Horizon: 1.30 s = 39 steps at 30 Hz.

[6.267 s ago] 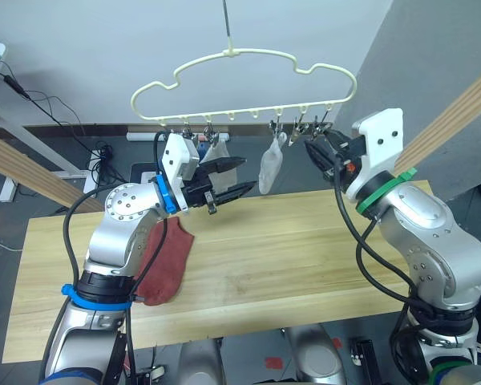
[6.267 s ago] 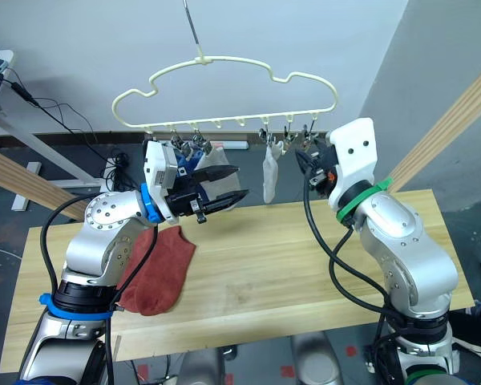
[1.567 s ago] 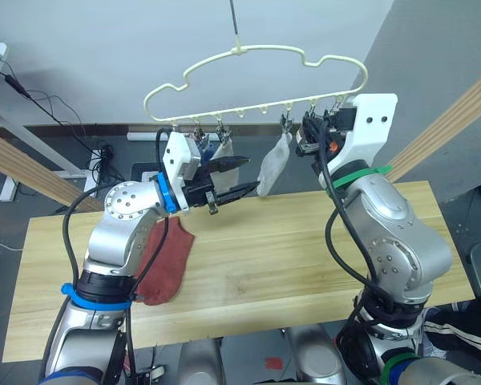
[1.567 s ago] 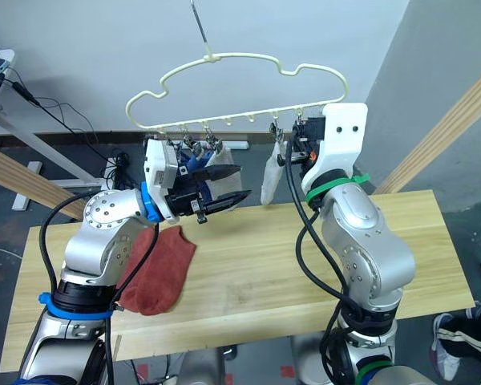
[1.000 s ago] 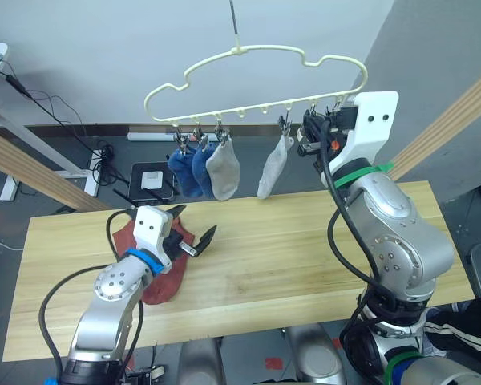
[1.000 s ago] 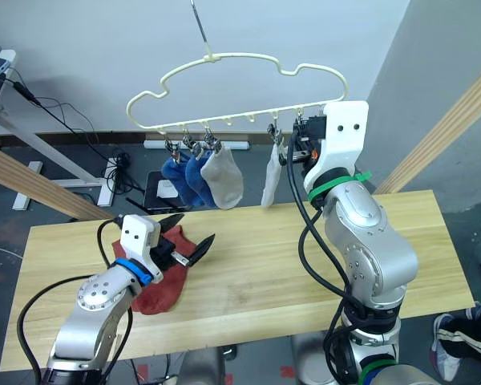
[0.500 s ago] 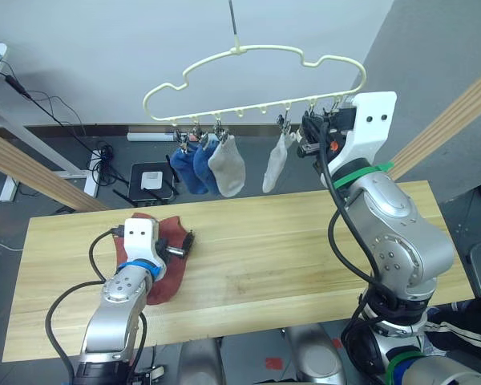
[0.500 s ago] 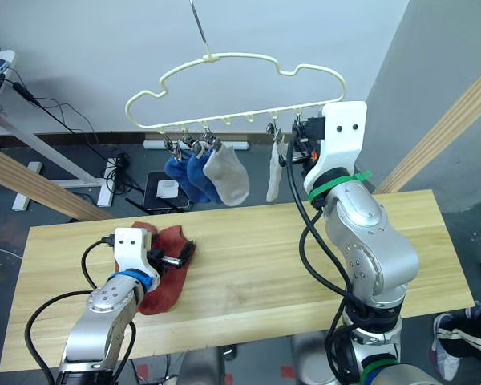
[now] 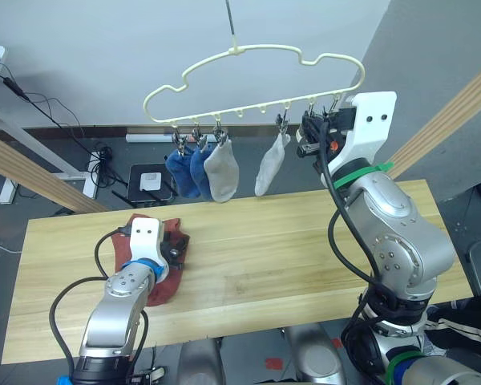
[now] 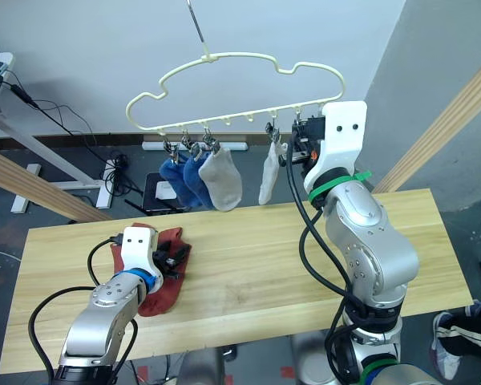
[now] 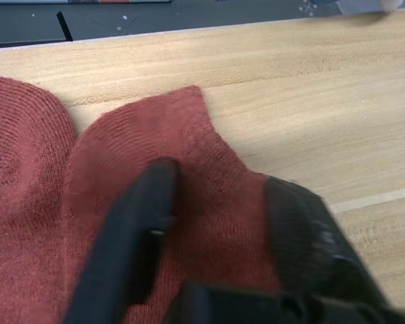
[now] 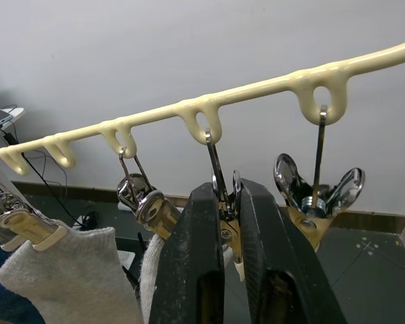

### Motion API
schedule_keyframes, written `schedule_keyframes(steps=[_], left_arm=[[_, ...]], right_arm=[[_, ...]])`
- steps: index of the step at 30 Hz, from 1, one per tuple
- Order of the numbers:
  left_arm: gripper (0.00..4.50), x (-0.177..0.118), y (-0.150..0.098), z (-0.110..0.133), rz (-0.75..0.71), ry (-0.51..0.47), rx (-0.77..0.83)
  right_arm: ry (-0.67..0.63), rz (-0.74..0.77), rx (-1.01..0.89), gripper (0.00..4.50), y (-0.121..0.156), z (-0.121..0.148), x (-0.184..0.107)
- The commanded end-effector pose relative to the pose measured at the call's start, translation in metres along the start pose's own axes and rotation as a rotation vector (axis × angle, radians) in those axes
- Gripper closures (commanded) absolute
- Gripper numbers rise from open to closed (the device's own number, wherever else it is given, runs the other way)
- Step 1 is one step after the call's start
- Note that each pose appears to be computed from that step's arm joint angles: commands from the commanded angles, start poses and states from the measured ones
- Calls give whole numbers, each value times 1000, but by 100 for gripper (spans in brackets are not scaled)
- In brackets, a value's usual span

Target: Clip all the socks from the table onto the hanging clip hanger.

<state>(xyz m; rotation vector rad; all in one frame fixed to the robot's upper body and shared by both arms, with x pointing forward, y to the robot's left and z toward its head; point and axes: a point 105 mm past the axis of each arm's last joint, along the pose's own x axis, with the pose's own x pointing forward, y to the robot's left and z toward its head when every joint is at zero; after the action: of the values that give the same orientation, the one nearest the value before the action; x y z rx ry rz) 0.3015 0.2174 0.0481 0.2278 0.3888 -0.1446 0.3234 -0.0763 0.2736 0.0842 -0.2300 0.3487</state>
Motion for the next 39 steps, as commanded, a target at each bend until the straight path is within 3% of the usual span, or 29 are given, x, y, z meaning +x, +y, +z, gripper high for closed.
schedule_keyframes(steps=[1, 4, 8, 15, 20, 24, 26, 31, 39], left_arm=[[360, -3, 7, -17, 26, 73, 3], [448, -4, 7, -18, 20, 77, 4], [450, -3, -6, -5, -77, 12, -9], [450, -10, -55, 78, -522, -373, 97], [450, -23, -83, 122, -764, -521, 153], [450, -36, -108, 144, -915, -581, 175], [450, -37, -117, 151, -938, -593, 162], [450, -24, -124, 163, -815, -652, 181], [450, -17, -153, 170, -772, -675, 41]], right_arm=[[-60, 22, -5, 446, 4, 13, -3], [-62, 21, -6, 446, 4, 14, -2], [-62, 18, -9, 446, 4, 14, -2], [-63, 10, -17, 446, 0, 15, -2], [-65, 5, -19, 446, 0, 16, -2], [-69, 1, -19, 446, -1, 17, -2], [-71, 1, -19, 446, -1, 17, -2], [-72, -1, -17, 446, 0, 18, -2], [-71, 2, -13, 446, 2, 18, -2]])
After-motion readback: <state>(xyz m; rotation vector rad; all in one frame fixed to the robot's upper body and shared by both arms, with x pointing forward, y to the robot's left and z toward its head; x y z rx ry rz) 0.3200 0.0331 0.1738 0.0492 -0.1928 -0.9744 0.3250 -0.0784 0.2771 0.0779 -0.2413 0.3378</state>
